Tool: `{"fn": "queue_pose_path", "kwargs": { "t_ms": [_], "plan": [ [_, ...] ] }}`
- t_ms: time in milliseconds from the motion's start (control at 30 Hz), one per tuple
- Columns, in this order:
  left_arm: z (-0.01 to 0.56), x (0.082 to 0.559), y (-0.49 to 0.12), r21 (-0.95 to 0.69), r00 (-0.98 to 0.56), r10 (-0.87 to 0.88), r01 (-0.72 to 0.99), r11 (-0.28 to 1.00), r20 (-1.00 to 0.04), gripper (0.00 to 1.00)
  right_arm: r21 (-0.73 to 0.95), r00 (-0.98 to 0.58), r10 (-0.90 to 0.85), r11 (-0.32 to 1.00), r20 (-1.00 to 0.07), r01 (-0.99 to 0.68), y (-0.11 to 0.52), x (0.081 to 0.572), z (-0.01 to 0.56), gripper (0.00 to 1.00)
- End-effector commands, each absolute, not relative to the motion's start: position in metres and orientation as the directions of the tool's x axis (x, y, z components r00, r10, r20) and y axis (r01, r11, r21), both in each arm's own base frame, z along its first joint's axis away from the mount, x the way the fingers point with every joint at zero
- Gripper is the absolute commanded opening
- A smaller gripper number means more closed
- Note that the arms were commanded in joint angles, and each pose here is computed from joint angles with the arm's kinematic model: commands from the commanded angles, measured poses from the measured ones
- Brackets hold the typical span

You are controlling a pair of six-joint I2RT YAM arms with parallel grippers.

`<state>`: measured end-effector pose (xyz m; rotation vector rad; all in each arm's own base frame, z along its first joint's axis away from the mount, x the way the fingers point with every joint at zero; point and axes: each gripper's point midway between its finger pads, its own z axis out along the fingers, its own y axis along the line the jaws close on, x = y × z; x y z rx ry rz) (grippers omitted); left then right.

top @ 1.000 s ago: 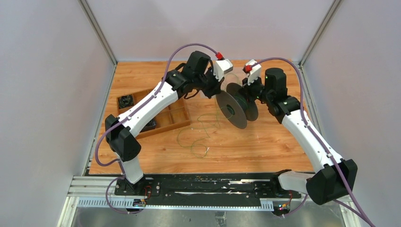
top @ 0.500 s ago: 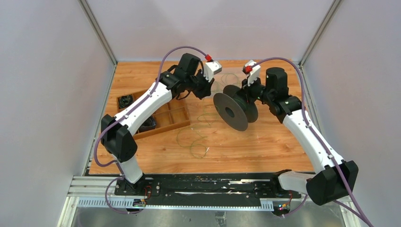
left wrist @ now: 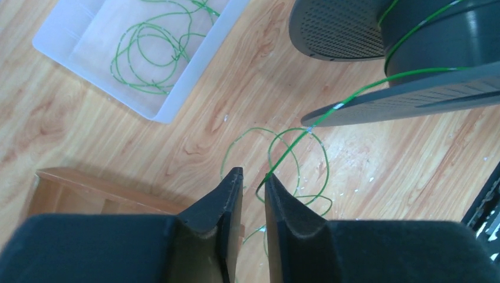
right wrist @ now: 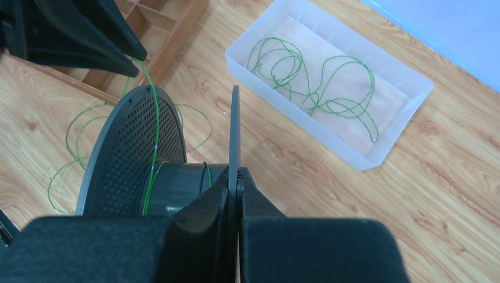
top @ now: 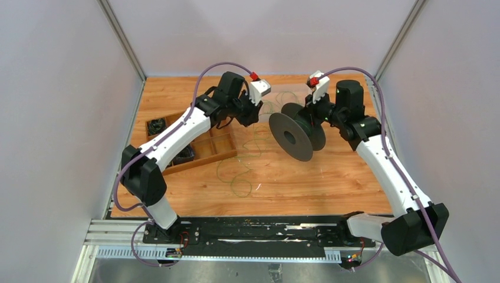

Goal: Wrap the cables
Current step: Wrap the cable around the cable reel.

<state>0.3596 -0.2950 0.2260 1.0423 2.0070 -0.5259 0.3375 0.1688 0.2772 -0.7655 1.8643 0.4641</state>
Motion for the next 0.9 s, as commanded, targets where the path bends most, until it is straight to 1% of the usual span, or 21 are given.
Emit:
{"fn": "queue_pose_path", "kwargs": {
  "t_ms": [0,67,300,433,500,667,767,867],
  "plan": [
    [0.234,0.356,-0.296,-0.011,-0.322,0.456,0.826,0.563,-0.830,0.31,-0.032,-0.230,-0.247,0.743,-0.941,-0.668,0.166,0.343,0.310,0.01],
    [0.231,0.350,-0.301,-0.040,-0.324,0.452,0.845,0.533,-0.831,0.39,-0.025,-0.232,-0.243,0.739,-0.942,-0.673,0.167,0.342,0.311,0.01],
    [0.216,0.335,-0.317,-0.172,-0.378,0.399,0.869,0.464,-0.835,0.55,-0.022,-0.236,-0.240,0.743,-0.942,-0.668,0.167,0.343,0.314,0.01],
    [0.212,0.321,-0.319,-0.197,-0.360,0.373,0.891,0.408,-0.855,0.63,-0.021,-0.248,-0.229,0.773,-0.941,-0.634,0.160,0.347,0.320,0.01],
    [0.203,0.315,-0.315,-0.203,-0.360,0.354,0.889,0.410,-0.863,0.67,-0.015,-0.255,-0.223,0.779,-0.941,-0.627,0.159,0.348,0.321,0.01],
    [0.185,0.304,-0.309,-0.214,-0.355,0.299,0.884,0.415,-0.886,0.82,-0.008,-0.263,-0.212,0.793,-0.941,-0.610,0.155,0.348,0.325,0.01],
    [0.176,0.306,-0.313,-0.230,-0.359,0.261,0.879,0.418,-0.896,0.86,0.009,-0.274,-0.196,0.798,-0.942,-0.602,0.154,0.347,0.326,0.01],
    [0.166,0.311,-0.317,-0.248,-0.370,0.231,0.870,0.426,-0.900,0.87,0.025,-0.282,-0.182,0.799,-0.942,-0.601,0.155,0.346,0.327,0.01]
  ]
}}
